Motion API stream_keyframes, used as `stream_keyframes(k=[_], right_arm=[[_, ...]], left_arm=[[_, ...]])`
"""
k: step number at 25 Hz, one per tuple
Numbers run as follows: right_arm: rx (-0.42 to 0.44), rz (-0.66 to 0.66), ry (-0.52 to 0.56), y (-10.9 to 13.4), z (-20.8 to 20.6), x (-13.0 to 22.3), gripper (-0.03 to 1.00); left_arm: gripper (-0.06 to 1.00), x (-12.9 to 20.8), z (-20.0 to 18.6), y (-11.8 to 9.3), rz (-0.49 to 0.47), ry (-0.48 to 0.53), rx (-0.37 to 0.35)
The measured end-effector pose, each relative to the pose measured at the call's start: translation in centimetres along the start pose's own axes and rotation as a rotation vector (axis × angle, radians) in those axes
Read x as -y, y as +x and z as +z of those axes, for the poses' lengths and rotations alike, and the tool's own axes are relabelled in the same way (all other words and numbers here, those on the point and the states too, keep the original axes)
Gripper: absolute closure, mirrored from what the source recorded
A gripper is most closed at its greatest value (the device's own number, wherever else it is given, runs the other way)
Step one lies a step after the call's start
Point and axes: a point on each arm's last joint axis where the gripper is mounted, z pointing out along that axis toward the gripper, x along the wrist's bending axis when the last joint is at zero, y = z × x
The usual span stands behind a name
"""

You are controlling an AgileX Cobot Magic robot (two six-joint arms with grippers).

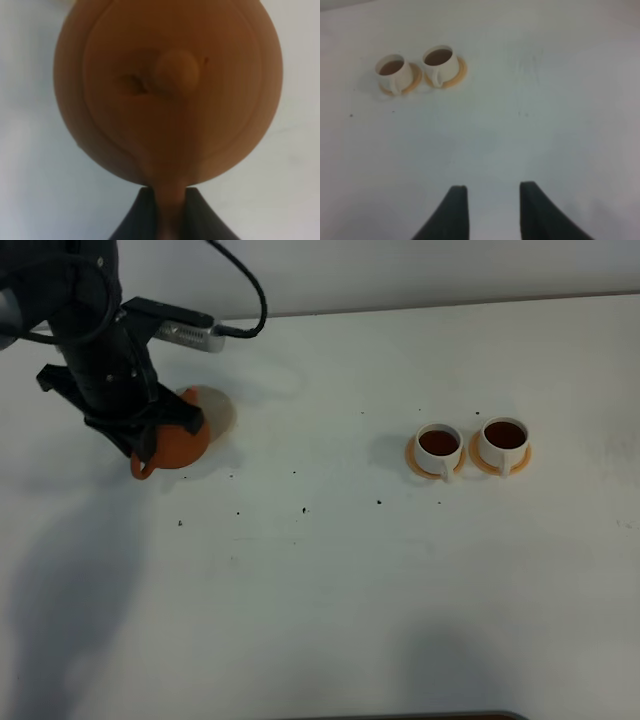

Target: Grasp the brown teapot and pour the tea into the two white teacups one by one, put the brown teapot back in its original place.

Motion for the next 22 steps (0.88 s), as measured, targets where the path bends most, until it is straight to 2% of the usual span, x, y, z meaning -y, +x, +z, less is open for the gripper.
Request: stream_keyframes(k=[6, 13, 16, 22], right_arm=[[0.000, 0.000, 0.000, 0.0, 0.0, 0.0, 0.73], [0.000, 0.000, 0.000, 0.0, 0.0, 0.0, 0.73], [0.000, 0.000, 0.000, 0.0, 0.0, 0.0, 0.73], [0.000, 0.000, 0.000, 0.0, 0.0, 0.0, 0.73]], left_arm=[[0.84, 0.0, 2.2, 2.3, -0.087, -0.118, -0.013], [0.84, -1.2, 1.9, 3.0, -0.118, -0.262, -0.031], [0.84, -1.8, 2.7, 3.0, -0.124, -0.290, -0.027], [0.84, -2.8, 5.7, 2.9, -0.124, -0.278, -0.016]])
